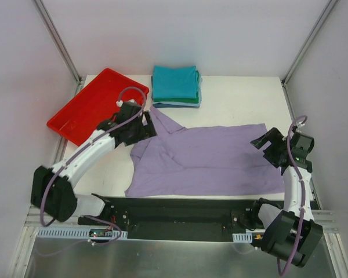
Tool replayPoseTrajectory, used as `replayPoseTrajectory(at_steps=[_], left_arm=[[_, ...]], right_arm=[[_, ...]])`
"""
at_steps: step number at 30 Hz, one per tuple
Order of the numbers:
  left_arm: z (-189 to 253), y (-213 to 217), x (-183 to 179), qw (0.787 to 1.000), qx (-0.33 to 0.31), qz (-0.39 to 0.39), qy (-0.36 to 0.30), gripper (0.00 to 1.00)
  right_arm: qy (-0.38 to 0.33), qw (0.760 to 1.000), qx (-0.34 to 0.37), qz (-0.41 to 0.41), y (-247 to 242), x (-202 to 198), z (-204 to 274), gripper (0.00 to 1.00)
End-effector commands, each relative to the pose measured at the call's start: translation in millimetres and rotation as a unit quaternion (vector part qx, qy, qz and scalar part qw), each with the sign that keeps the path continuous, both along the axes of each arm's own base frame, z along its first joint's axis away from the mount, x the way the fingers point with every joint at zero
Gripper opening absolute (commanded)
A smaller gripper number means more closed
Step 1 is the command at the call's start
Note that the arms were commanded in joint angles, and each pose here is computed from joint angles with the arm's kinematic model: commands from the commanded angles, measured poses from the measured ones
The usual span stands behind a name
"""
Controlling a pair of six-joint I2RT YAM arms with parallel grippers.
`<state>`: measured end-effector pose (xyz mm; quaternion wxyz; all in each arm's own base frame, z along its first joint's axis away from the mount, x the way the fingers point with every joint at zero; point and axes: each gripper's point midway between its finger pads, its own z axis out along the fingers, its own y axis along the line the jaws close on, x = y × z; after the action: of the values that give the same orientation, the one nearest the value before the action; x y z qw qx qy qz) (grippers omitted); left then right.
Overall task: Fold and stack the t-shirts
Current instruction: Grap the side of the flattened tshirt furthest away from the robot with both arms
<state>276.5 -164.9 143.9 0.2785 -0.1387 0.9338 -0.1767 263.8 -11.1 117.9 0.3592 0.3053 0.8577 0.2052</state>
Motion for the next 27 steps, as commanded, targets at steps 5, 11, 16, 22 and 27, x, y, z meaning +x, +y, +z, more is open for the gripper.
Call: replayPoseTrajectory(at_steps=[5, 11, 16, 22, 27], left_arm=[[-2.6, -15.6, 132.5, 0.993, 0.088, 0.063, -0.056, 0.85], [-34.1, -33.6, 184.4, 0.992, 0.098, 0.072, -0.041, 0.70], [-56.4, -27.9, 198.2, 0.989, 0.116, 0.089, -0.029, 0.64], [-79.8, -28.5, 211.9, 0.988, 0.123, 0.094, -0.015, 0.53], [-93.1, -32.7, 217.8, 0.988, 0.119, 0.098, -0.005, 0.46]], right_arm=[[-0.016, 1.000, -0.006, -0.003, -1.7, 0.3, -5.9, 0.96], [-0.014, 1.000, -0.016, -0.007, -4.3, -3.1, -7.3, 0.96], [-0.024, 0.999, -0.033, -0.017, -8.0, -6.5, -1.3, 0.96], [-0.049, 0.996, -0.065, -0.043, -17.0, -12.3, 6.7, 0.96], [-0.058, 0.994, -0.076, -0.050, -19.6, -13.9, 9.9, 0.96]])
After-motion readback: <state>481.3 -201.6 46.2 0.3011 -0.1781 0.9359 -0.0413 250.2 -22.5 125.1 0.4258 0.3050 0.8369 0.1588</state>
